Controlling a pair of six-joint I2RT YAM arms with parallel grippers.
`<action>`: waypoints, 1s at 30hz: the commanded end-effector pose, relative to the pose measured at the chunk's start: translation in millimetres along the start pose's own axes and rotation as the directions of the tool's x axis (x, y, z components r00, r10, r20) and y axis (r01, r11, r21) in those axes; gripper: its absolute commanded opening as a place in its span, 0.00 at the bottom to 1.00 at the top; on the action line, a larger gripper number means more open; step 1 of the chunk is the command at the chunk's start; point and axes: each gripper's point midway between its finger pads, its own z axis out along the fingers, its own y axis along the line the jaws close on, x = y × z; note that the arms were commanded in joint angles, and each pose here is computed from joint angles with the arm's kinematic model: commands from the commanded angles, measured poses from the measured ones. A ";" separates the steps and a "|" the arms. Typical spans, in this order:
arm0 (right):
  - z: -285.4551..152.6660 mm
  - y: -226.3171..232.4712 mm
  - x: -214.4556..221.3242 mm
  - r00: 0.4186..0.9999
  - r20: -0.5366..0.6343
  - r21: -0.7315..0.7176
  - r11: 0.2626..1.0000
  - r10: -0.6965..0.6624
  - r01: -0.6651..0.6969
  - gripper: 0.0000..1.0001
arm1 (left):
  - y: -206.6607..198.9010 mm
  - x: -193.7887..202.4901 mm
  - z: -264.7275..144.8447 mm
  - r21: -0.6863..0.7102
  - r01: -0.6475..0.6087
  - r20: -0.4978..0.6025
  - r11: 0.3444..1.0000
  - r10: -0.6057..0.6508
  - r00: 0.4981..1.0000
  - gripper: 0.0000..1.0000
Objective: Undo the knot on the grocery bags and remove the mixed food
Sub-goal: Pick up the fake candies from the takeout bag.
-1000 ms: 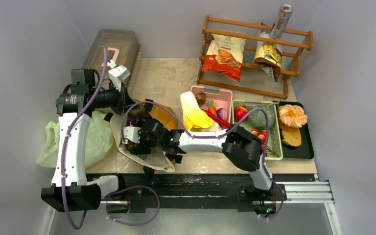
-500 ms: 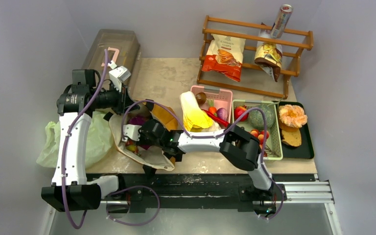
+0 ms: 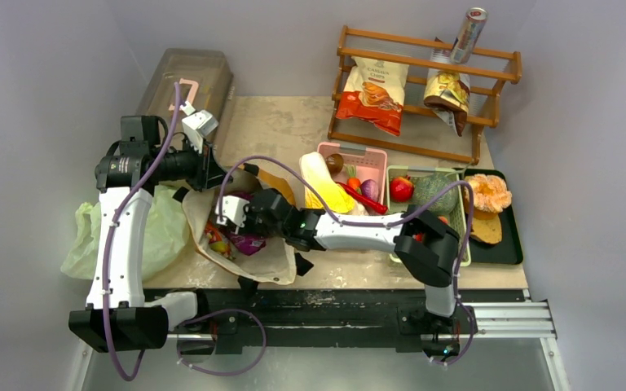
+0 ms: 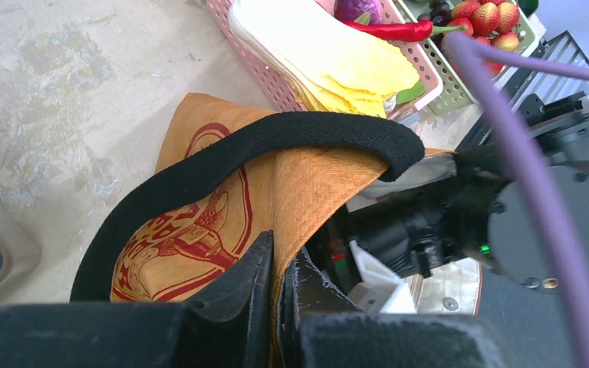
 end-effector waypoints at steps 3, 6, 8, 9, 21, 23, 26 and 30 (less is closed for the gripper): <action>-43.9 -27.9 -97.1 0.965 0.252 -0.002 0.998 0.065 -0.067 0.00 | 10.1 -0.7 1.8 -0.039 0.010 0.001 0.999 -0.010 1.000 0.00; -57.9 -31.7 -118.5 0.952 0.301 -0.019 0.998 0.064 -0.061 0.00 | 11.7 -0.3 2.5 -0.044 0.010 0.001 0.999 -0.010 1.000 0.00; -66.4 -31.3 -127.9 0.945 0.320 -0.038 0.998 0.063 -0.053 0.00 | 13.1 -0.4 2.7 -0.049 0.013 0.001 0.999 -0.013 1.000 0.00; -70.3 -32.0 -131.5 0.943 0.326 -0.042 0.998 0.063 -0.052 0.00 | 13.0 -0.6 2.5 -0.050 0.011 0.001 0.999 -0.011 1.000 0.00; -45.3 2.7 -58.7 0.998 0.059 -0.163 0.987 0.011 -0.001 0.68 | 11.5 1.0 2.6 -0.045 0.009 0.003 0.999 -0.008 1.000 0.00; -46.6 2.2 -51.1 0.999 0.041 -0.151 0.988 -0.002 0.008 0.76 | 10.7 1.4 2.5 -0.044 0.007 0.003 0.999 -0.007 1.000 0.00; -45.0 5.6 -30.9 0.999 -0.029 -0.155 0.988 -0.016 0.011 0.86 | 9.3 1.3 1.8 -0.040 0.007 0.003 0.999 -0.006 1.000 0.00; -38.5 15.6 3.6 0.990 -0.142 -0.170 0.986 -0.024 0.000 0.99 | 8.4 1.2 0.6 -0.040 -0.003 0.002 0.999 0.003 1.000 0.00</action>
